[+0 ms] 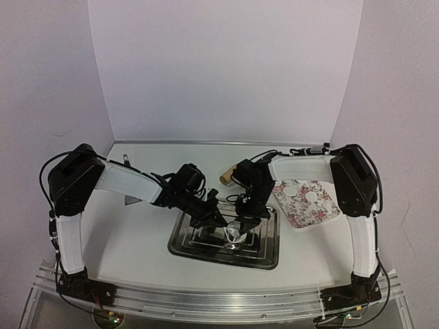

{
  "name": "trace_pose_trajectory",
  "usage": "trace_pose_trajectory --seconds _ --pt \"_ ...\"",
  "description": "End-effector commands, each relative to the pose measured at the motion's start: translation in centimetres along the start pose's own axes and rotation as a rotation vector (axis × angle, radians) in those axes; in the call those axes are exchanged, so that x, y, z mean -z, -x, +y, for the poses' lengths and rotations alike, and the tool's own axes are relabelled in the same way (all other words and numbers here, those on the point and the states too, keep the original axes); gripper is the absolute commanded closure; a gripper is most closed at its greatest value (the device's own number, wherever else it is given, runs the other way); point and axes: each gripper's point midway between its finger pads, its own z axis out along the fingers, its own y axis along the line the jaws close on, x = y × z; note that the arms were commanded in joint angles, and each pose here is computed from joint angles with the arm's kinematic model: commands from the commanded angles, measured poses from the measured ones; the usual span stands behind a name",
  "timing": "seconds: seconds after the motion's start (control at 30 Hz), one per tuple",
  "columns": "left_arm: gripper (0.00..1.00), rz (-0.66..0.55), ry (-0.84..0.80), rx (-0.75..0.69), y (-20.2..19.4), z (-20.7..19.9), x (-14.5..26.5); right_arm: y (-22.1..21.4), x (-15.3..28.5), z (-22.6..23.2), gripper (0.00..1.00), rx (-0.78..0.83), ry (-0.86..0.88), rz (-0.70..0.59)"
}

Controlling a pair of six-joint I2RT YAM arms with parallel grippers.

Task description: Roll out the dumpling wrappers from the dough

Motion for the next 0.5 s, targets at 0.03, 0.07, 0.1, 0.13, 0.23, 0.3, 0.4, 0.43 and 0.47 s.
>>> trace_pose_trajectory --seconds 0.03,0.07,0.1,0.13,0.23,0.3,0.4,0.43,0.47 --pt "1.0 -0.046 -0.122 -0.115 0.8 -4.7 1.7 -0.1 -2.5 -2.3 1.0 -0.018 -0.119 0.023" --pt "1.0 -0.046 -0.126 -0.115 0.8 -4.8 1.7 -0.1 -2.5 -2.4 1.0 -0.017 -0.12 0.024" --pt "1.0 -0.047 -0.13 -0.117 0.8 -5.0 1.7 0.0 -2.5 -2.4 1.0 -0.017 -0.122 0.024" --pt "1.0 -0.051 -0.135 -0.119 0.8 -5.3 1.9 0.0 -2.5 -2.4 1.0 -0.015 -0.123 0.023" --pt "1.0 -0.042 -0.129 -0.108 0.9 -5.1 1.6 0.1 -2.5 -2.3 1.0 -0.009 -0.121 0.023" --pt "1.0 -0.005 -0.127 -0.084 0.5 -4.5 0.9 0.2 -2.4 -2.1 1.0 -0.007 -0.117 0.021" --pt "1.0 0.045 -0.128 -0.067 -0.2 -4.0 -0.2 0.6 -2.3 -1.7 1.0 -0.004 -0.106 0.012" --pt "1.0 0.054 -0.125 -0.068 -0.3 -4.0 -0.4 0.7 -2.2 -1.6 1.0 -0.002 -0.103 0.009" --pt "1.0 0.064 -0.12 -0.072 -0.4 -4.1 -0.7 0.8 -2.1 -1.4 1.0 0.0 -0.098 0.006"
